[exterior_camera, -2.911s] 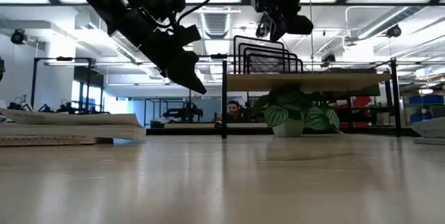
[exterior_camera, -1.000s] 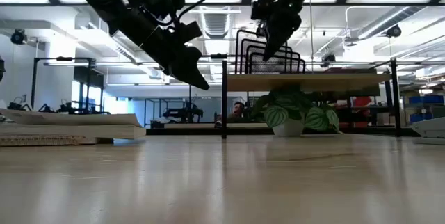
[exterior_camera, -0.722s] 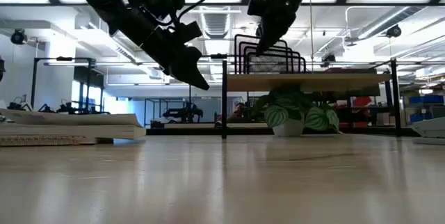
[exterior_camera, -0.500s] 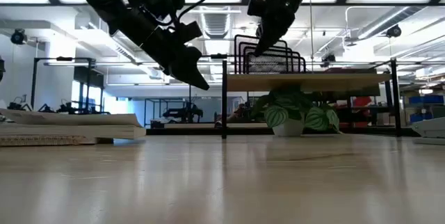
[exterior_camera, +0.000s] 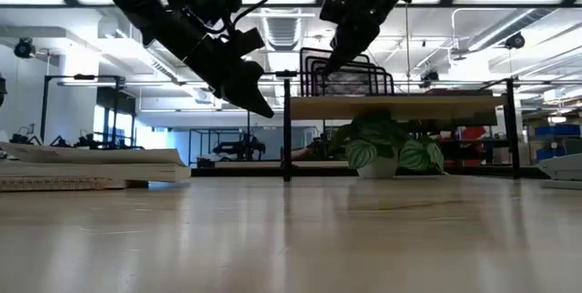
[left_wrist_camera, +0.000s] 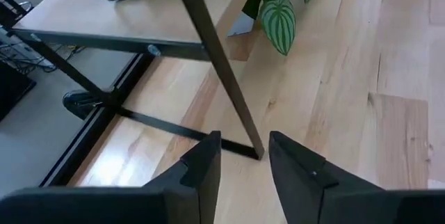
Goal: Stock shelves
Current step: Remove the black desk organizer from the shelf
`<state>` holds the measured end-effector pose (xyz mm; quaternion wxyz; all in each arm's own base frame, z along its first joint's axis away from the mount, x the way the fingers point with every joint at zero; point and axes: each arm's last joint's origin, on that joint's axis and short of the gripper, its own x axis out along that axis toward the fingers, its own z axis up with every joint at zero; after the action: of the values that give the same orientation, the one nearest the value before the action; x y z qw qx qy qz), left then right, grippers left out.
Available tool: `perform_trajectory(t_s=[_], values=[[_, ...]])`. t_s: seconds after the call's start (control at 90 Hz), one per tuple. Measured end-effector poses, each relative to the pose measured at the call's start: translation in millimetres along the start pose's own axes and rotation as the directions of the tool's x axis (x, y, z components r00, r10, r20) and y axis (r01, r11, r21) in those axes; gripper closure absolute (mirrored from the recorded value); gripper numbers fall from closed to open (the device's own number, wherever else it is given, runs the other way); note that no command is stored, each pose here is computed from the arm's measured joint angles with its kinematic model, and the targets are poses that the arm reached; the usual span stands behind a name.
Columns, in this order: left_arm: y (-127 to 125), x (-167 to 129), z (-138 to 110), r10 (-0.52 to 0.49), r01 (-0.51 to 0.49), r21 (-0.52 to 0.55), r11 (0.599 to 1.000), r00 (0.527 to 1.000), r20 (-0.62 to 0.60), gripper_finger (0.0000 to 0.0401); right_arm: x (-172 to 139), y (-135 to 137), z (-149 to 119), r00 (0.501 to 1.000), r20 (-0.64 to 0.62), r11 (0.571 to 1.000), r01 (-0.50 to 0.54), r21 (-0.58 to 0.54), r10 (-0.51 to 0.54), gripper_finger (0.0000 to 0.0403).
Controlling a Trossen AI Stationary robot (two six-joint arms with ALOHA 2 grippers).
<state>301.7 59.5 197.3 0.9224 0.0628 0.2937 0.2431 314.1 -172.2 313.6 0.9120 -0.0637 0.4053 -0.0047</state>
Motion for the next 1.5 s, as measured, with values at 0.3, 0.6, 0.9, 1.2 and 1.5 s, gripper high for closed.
perform_trajectory(t_s=[0.3, 0.6, 0.9, 1.2, 1.5], values=[[0.0, 0.0, 0.5, 0.0, 0.0, -0.001, 1.0, 1.0, 0.005, 0.0297, 7.2, 4.3, -6.3, 1.0, -0.017, 1.0, -0.015, 0.004, 0.015, 0.037], [0.1, 0.3, 1.8, 0.001, -0.001, -0.008, 1.0, 1.0, 0.019, 0.0296, 7.1, 7.7, -2.3, 1.0, -0.013, 1.0, -0.022, 0.012, 0.022, 0.0329], [0.1, 0.6, 2.8, 0.002, -0.002, -0.012, 1.0, 1.0, 0.031, 0.0303, 9.6, 12.0, 2.4, 1.0, 0.006, 1.0, -0.02, 0.011, 0.02, 0.0282], [0.0, 0.6, 2.8, 0.002, -0.002, -0.012, 1.0, 1.0, 0.03, 0.0303, 14.8, 24.3, 10.2, 1.0, -0.001, 0.998, 0.021, -0.067, -0.022, 0.0296], [0.0, 0.6, 2.6, 0.002, -0.002, -0.012, 1.0, 1.0, 0.029, 0.0303, 18.2, 33.2, 10.8, 0.993, -0.07, 0.989, 0.084, -0.121, -0.093, 0.0314]])
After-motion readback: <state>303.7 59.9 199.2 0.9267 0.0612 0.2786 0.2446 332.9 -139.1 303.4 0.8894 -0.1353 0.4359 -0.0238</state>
